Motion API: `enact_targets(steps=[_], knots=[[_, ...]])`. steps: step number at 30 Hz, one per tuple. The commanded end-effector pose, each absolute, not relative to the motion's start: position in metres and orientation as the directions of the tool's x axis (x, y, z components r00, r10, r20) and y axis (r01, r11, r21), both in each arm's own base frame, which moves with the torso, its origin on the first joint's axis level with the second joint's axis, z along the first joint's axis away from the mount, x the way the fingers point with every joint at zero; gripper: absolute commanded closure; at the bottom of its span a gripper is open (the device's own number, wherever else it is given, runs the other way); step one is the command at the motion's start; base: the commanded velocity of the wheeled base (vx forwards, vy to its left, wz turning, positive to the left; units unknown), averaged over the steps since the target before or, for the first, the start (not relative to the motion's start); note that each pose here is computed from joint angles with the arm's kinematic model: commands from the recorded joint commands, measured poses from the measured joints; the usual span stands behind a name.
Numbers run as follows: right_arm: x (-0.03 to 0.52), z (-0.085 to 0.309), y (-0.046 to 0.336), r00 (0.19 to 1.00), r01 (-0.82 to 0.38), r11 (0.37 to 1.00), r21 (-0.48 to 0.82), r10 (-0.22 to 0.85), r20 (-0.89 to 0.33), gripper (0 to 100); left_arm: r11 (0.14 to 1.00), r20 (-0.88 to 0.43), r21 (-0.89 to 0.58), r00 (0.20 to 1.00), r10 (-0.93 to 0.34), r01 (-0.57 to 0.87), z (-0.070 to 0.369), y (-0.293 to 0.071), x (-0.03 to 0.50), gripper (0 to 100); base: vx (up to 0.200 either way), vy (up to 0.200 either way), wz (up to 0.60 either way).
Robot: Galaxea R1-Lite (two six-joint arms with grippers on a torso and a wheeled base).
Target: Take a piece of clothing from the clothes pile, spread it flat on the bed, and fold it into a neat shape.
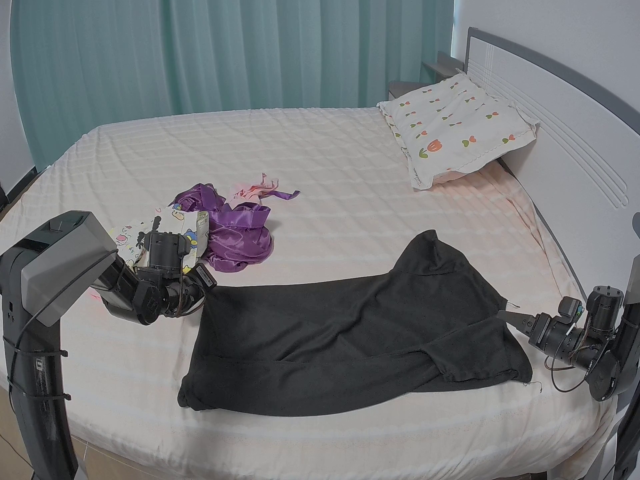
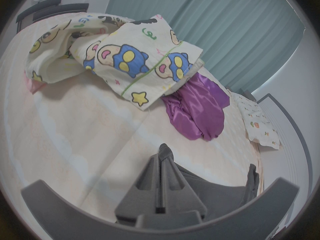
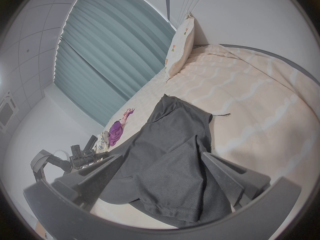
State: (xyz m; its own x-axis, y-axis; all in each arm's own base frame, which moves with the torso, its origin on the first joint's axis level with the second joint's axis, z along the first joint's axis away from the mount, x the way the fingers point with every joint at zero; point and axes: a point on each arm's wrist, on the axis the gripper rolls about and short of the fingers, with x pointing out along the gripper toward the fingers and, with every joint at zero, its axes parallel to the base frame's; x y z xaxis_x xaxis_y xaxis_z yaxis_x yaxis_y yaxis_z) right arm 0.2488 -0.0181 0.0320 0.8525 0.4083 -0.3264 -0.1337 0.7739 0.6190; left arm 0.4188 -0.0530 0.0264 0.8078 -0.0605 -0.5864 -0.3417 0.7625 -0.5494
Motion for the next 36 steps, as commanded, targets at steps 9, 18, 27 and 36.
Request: enact_targets(steps=[9,18,27,36], knots=[[0.261,0.030,-0.020,0.862,-0.147,0.775,0.615,0.405,-0.304,0,0.760,-0.573,-0.555,0.818,-0.053,-0.339,0.034,-0.051,0.420,100,0.000,0.000,0.00],[0.346,0.040,-0.016,0.873,-0.230,0.779,0.584,0.430,-0.229,0,0.759,-0.564,-0.547,0.825,-0.024,-0.352,0.045,-0.050,0.411,100,0.000,0.000,0.00],[0.424,0.048,-0.010,0.838,-0.212,0.779,0.590,0.455,-0.300,0,0.753,-0.571,-0.555,0.820,-0.037,-0.353,0.052,-0.055,0.399,100,0.000,0.000,0.00],[0.456,0.031,0.001,0.781,-0.249,0.828,0.503,0.479,-0.401,0,0.720,-0.595,-0.581,0.802,-0.057,-0.380,0.057,-0.066,0.393,100,0.000,0.000,0.00]])
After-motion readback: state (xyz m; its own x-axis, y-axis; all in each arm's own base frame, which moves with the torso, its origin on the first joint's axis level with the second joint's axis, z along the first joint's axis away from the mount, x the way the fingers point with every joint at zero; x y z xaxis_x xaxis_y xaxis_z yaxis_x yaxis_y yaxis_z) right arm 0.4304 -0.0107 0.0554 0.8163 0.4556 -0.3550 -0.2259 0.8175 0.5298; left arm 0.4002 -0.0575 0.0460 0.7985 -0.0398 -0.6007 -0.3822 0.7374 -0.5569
